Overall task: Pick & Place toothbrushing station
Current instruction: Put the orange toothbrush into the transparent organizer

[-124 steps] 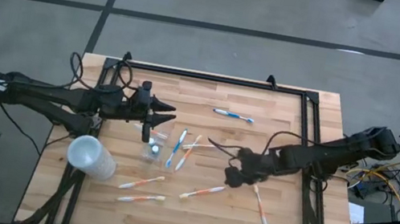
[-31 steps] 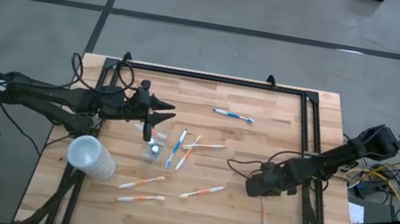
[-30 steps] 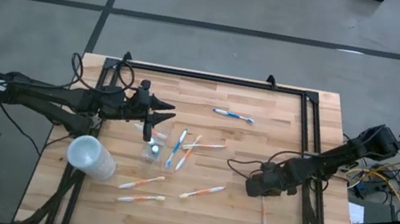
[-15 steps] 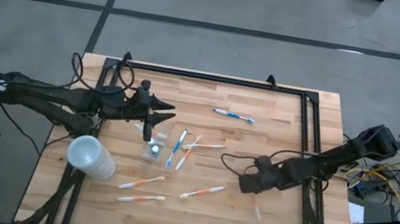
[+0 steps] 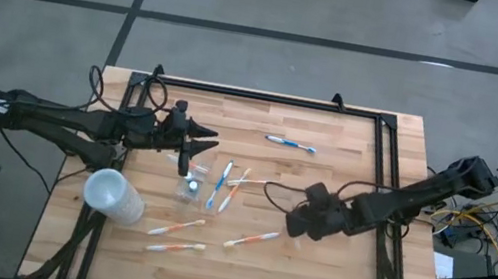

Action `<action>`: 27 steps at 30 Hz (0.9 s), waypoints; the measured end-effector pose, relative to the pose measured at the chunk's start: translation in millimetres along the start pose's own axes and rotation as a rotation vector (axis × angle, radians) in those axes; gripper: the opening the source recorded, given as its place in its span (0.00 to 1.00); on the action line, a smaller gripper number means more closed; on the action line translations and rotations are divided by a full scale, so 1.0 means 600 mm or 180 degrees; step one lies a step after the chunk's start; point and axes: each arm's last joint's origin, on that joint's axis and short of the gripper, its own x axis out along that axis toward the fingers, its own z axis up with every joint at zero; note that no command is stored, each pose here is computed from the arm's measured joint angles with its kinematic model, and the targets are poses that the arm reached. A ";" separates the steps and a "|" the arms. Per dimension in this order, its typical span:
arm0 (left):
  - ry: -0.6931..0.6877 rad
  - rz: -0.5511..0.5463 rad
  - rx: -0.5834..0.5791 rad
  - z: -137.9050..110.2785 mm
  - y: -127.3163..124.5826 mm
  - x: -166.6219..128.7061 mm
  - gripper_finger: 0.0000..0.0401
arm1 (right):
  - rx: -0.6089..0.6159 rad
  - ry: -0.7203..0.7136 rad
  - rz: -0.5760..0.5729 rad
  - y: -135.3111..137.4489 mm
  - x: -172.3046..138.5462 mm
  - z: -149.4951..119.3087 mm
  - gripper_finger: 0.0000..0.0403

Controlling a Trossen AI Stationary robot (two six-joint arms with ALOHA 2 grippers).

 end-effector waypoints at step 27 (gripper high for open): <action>0.0079 -0.0012 -0.0295 -0.004 0.000 0.000 0.30 | -0.0378 -0.0237 -0.0045 0.048 -0.021 0.056 0.12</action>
